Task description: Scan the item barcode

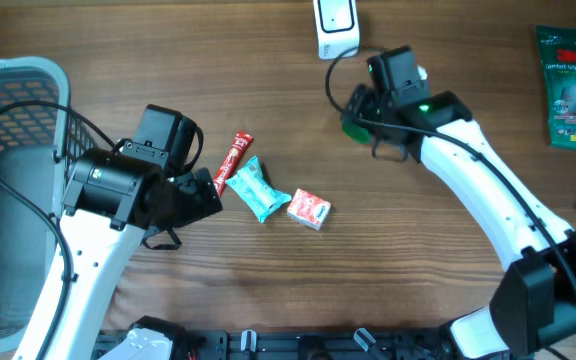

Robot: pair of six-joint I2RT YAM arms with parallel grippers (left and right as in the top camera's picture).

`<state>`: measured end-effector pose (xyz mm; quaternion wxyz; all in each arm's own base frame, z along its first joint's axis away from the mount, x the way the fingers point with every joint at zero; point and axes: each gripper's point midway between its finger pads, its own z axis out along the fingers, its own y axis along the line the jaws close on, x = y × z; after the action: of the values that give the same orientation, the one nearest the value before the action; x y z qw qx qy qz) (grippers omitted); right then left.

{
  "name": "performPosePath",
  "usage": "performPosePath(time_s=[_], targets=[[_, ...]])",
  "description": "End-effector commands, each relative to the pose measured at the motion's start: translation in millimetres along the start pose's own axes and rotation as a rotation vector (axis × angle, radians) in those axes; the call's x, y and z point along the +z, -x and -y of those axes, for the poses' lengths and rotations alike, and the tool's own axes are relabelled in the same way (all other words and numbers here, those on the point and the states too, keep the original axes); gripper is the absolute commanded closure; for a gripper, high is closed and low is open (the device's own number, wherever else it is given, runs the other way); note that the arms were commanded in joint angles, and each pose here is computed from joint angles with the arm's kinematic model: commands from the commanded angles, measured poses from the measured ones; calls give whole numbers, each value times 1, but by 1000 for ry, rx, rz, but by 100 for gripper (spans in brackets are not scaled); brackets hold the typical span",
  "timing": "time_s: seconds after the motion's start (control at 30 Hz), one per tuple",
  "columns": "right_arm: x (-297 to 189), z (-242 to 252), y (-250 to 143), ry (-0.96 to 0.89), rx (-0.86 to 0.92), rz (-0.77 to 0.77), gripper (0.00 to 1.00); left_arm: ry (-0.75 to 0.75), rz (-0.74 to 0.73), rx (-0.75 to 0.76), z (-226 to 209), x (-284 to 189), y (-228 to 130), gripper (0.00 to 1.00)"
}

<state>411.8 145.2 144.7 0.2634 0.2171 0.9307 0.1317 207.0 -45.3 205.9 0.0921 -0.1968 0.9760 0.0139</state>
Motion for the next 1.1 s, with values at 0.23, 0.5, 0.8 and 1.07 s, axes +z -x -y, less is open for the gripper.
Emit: performPosePath(time_s=[0.23,0.5,0.8,1.07], targets=[[86,-29,-16,126,60,-72,29,-10,5,11,0,-2,0,0],[113,5,-42,-14,52,-147,34,-10,6,11,0,-2,0,0],[57,1,-39,4,-16,-175,14,-10,5,11,0,-2,0,0],[-11,22,-13,-88,-4,-49,0,-10,5,11,0,-2,0,0]])
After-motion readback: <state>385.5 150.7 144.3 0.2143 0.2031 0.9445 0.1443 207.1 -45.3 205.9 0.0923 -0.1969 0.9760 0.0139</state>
